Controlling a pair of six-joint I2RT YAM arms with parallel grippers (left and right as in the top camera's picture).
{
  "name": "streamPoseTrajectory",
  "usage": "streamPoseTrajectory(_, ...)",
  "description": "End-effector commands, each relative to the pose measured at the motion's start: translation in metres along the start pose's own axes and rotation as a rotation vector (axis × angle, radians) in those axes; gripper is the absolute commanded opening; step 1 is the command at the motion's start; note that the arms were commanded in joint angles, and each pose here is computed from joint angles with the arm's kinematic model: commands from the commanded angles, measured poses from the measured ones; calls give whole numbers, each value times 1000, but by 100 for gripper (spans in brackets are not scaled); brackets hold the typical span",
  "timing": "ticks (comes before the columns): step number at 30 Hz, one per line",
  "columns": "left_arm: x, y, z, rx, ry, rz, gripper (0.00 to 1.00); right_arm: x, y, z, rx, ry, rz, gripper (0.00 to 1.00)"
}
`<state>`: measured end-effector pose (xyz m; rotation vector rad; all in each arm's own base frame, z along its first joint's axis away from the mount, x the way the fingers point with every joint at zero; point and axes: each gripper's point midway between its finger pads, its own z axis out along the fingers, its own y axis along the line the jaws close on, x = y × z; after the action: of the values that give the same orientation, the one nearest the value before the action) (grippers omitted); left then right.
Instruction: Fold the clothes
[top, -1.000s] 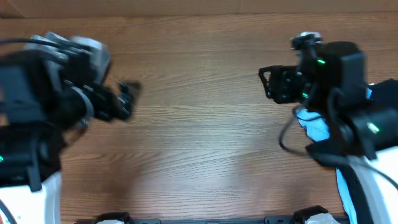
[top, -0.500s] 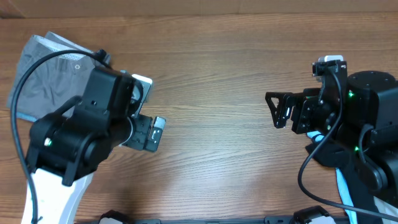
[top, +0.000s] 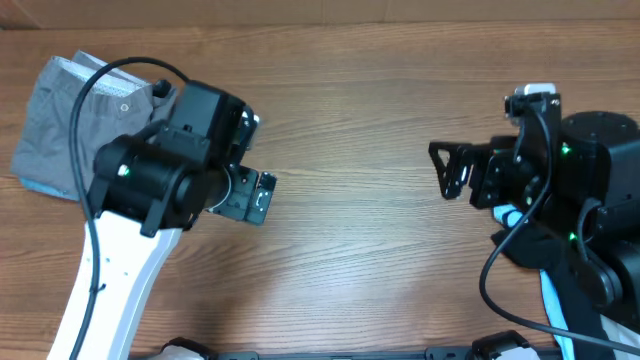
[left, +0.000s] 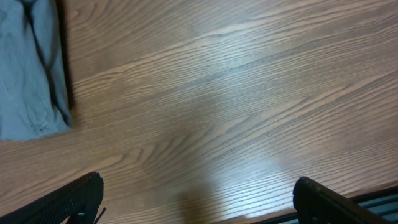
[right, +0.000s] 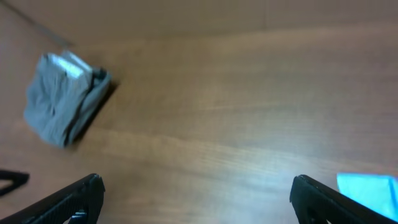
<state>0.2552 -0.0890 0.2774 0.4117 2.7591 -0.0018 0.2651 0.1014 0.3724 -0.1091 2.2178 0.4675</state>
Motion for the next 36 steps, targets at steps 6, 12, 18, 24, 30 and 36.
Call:
streamPoseTrajectory(6,-3,-1,20,-16,66,-2,100,-31,-14,-28,114,-183,-164,100)
streamPoseTrajectory(12,-4,-2,27,-18,89,0,100,-28,-45,-42,176,-401,-177,100)
streamPoseTrajectory(18,-4,-2,27,-19,91,0,100,37,-80,-12,218,-438,-155,100)
streamPoseTrajectory(24,-4,-2,27,-19,91,0,100,108,-95,14,192,-498,-171,100)
streamPoseTrajectory(30,-4,-2,27,-19,91,0,100,149,-104,36,174,-500,-176,100)
streamPoseTrajectory(36,-4,-2,27,-19,91,0,100,171,-112,57,166,-476,-173,100)
